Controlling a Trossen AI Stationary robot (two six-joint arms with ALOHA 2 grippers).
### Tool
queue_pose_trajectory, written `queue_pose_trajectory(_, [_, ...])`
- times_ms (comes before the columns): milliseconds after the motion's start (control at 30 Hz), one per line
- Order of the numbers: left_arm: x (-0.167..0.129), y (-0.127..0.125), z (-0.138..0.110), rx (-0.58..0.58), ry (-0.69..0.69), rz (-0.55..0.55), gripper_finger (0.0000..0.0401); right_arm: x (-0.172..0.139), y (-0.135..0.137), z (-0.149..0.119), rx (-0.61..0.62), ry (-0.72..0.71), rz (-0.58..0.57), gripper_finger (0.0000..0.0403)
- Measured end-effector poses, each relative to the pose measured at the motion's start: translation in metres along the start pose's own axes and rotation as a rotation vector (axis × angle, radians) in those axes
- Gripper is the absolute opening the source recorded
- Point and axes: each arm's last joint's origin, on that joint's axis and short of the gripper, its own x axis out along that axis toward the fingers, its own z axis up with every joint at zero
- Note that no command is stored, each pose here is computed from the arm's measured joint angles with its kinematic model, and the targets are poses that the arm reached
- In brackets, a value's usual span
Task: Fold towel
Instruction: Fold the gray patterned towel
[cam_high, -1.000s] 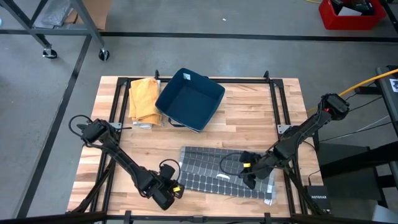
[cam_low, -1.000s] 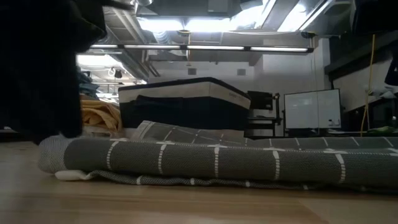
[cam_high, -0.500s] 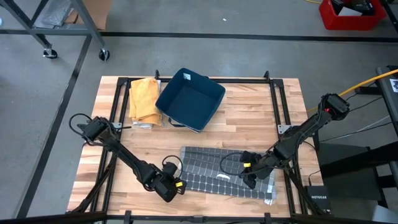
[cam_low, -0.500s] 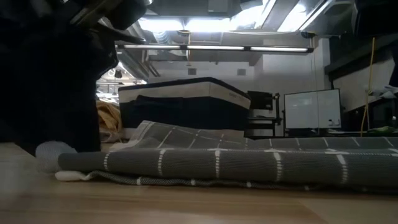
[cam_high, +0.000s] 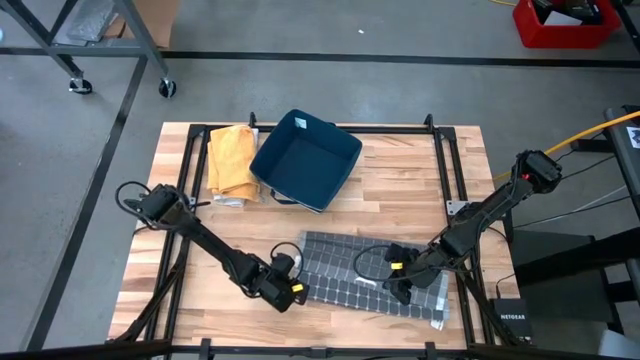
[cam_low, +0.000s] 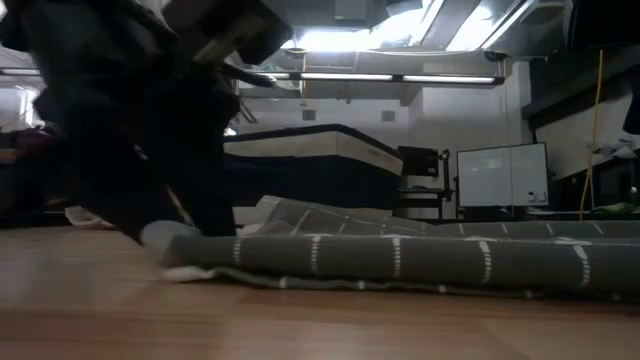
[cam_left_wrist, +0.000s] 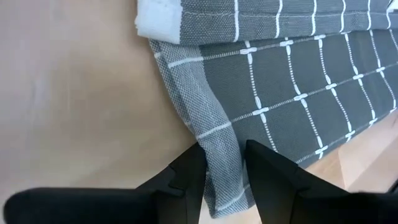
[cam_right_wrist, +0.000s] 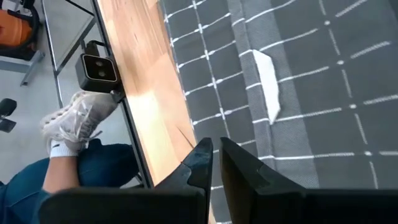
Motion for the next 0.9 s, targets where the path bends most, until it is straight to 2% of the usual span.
queue_pose_trajectory(133, [0.002,0.000,0.007,0.051,-0.014,0.009,0.0089,0.000,0.000,0.000,-0.001,0.009,0.003,0.0034])
queue_pose_trajectory(267, [0.004,0.001,0.009,0.122,-0.025,0.017,0.0026,0.000,0.000,0.000,-0.002,0.016,0.004,0.0034])
queue_pose_trajectory(333, [0.004,0.000,0.009,0.145,-0.028,0.016,0.0009,0.000,0.000,0.000,-0.007,0.015,0.004,0.0034])
queue_pose_trajectory(500, [0.001,0.004,0.007,0.155,-0.028,0.051,0.0004,0.000,0.001,0.000,-0.032,0.004,0.012,0.0034])
queue_pose_trajectory(800, [-0.038,0.028,0.006,0.121,-0.048,0.296,0.0001,0.000,0.002,0.001,-0.047,-0.011,0.021,0.0034])
queue_pose_trajectory(900, [-0.058,0.027,0.006,0.082,-0.094,0.273,0.0001,0.000,0.003,0.001,-0.055,-0.025,0.022,0.0034])
